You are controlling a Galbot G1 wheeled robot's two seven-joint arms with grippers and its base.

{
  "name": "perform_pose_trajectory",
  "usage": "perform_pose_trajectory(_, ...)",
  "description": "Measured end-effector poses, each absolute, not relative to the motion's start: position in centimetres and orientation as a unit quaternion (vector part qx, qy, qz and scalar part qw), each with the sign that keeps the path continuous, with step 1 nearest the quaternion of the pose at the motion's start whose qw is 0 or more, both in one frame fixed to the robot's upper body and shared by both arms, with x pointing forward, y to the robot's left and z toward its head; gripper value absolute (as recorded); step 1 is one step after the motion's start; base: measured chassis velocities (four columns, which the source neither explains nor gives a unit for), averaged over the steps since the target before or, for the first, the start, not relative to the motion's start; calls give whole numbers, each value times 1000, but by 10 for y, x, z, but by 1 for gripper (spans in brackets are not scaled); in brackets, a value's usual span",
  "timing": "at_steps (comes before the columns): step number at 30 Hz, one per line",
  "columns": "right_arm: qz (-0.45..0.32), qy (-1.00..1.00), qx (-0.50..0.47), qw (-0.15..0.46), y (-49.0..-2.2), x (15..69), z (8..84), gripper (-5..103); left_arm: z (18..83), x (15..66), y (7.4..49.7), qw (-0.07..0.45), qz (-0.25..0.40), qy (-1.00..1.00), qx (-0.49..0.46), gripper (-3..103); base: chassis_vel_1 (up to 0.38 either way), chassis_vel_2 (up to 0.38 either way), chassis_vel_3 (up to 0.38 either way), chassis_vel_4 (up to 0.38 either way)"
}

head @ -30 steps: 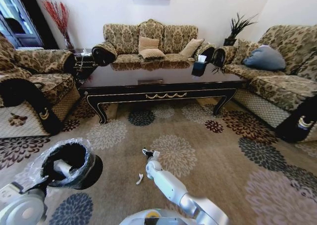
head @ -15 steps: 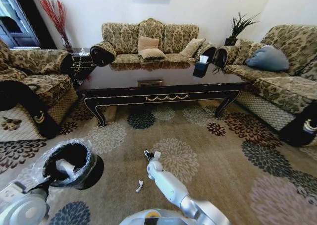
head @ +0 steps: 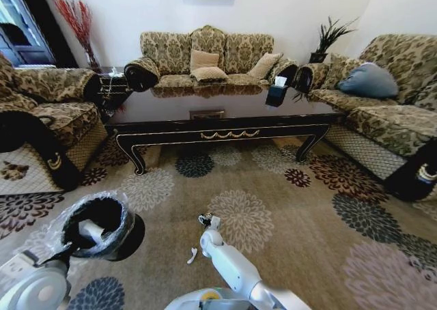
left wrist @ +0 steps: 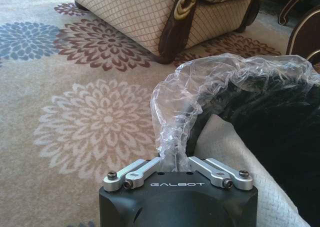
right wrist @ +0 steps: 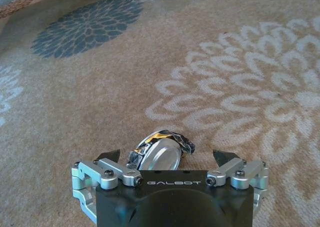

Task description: Move to the front of the table and pick up the trash from the floor, then place it into the trash bin.

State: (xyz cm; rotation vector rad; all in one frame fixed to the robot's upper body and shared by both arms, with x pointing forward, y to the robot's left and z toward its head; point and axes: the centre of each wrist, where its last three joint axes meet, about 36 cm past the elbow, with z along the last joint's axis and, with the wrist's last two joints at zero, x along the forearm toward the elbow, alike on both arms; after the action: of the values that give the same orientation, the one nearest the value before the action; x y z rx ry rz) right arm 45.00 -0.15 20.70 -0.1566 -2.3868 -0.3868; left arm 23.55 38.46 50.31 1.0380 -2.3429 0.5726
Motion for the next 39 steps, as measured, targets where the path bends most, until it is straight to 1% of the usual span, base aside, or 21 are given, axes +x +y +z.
perform_pose_trajectory(1,-151,-921,-60,353,-2,450,207,100,504,235,385,254,210,-862,384,2,0,0,0,0)
perform_pose_trajectory(3,-151,-921,-59,355,-2,450,207,100,504,234,385,254,210,-862,384,2,0,0,0,0)
perform_pose_trajectory(6,-152,-919,-53,360,1,443,204,85,505,233,385,252,210,-863,384,2,0,0,0,0)
perform_pose_trajectory(7,-152,-919,-53,360,1,443,204,85,505,233,385,252,210,-863,384,2,0,0,0,0)
perform_pose_trajectory(8,-152,-918,-51,362,2,440,203,79,506,233,385,252,210,-863,384,2,0,0,0,0)
perform_pose_trajectory(9,-151,-918,-50,363,2,439,203,79,506,233,385,251,210,-863,384,2,0,0,0,0)
perform_pose_trajectory(11,-149,-917,-46,367,4,434,202,68,506,233,384,250,210,-864,383,2,0,0,0,0)
perform_pose_trajectory(12,-149,-917,-46,367,4,434,202,68,506,233,384,250,210,-864,383,2,0,0,0,0)
perform_pose_trajectory(15,-148,-918,-45,367,3,434,201,52,506,233,383,252,211,-864,382,2,0,0,0,0)
perform_pose_trajectory(17,-148,-918,-46,366,3,435,201,52,506,233,382,252,210,-864,382,2,0,0,0,0)
perform_pose_trajectory(21,-148,-920,-51,360,-2,443,203,30,506,232,383,252,209,-863,384,2,0,0,0,0)
perform_pose_trajectory(22,-148,-920,-51,360,-2,443,203,30,506,232,383,252,209,-863,384,2,0,0,0,0)
perform_pose_trajectory(24,-148,-921,-52,357,-3,444,204,21,506,232,383,252,208,-864,384,2,0,0,0,0)
perform_pose_trajectory(32,-143,-926,-47,345,-1,438,205,20,505,234,381,254,209,-865,379,2,0,0,0,0)
perform_pose_trajectory(39,-146,-940,-21,307,14,432,226,20,499,240,377,260,211,-866,371,2,0,0,0,0)
